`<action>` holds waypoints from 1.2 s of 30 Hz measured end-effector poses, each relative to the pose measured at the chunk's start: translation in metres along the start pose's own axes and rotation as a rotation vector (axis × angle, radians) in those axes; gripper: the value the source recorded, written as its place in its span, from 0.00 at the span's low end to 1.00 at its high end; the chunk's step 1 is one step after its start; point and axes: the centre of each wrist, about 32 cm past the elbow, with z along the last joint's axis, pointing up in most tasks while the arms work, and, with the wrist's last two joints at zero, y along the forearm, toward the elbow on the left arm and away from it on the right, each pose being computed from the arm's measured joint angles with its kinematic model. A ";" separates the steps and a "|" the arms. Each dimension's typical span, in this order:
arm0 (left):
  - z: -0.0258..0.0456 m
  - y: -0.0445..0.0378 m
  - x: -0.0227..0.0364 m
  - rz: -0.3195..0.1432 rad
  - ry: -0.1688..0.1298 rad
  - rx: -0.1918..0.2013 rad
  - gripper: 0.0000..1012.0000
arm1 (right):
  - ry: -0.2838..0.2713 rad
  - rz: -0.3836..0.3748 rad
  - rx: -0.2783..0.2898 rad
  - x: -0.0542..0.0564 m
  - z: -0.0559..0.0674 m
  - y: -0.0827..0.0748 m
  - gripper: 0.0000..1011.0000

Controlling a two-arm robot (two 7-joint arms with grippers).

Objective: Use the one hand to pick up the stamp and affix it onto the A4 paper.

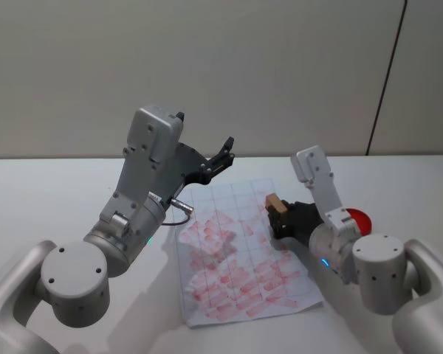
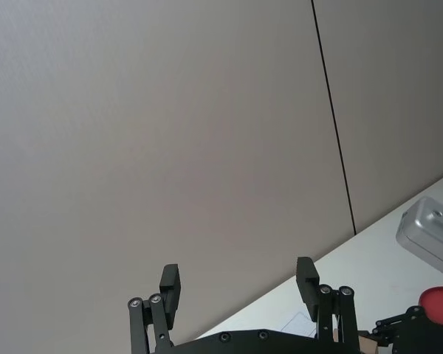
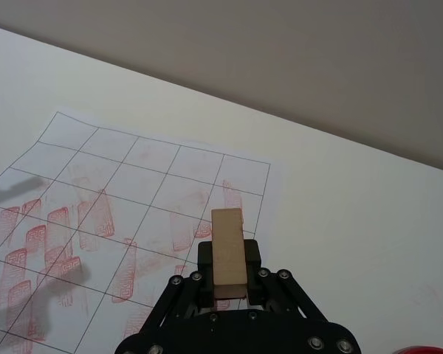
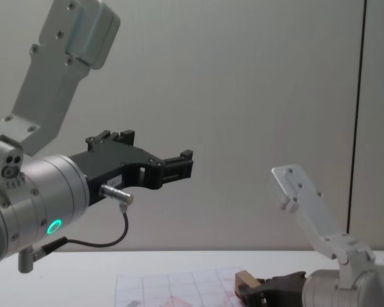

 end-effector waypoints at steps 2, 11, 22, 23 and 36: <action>0.0000 0.0000 0.0000 0.000 0.000 0.000 0.99 | 0.005 -0.001 0.003 0.001 0.002 -0.002 0.22; 0.0000 0.0000 0.0000 0.000 0.000 0.000 0.99 | 0.044 -0.019 0.030 0.007 0.017 -0.016 0.22; 0.0000 0.0000 0.0000 0.000 0.000 0.000 0.99 | 0.079 -0.057 0.176 0.018 0.050 -0.043 0.22; 0.0000 0.0000 0.0000 0.000 0.000 0.000 0.99 | 0.082 -0.063 0.186 0.020 0.052 -0.046 0.22; 0.0000 0.0000 0.0000 0.000 0.000 0.000 0.99 | 0.145 -0.175 0.180 0.049 0.052 -0.078 0.22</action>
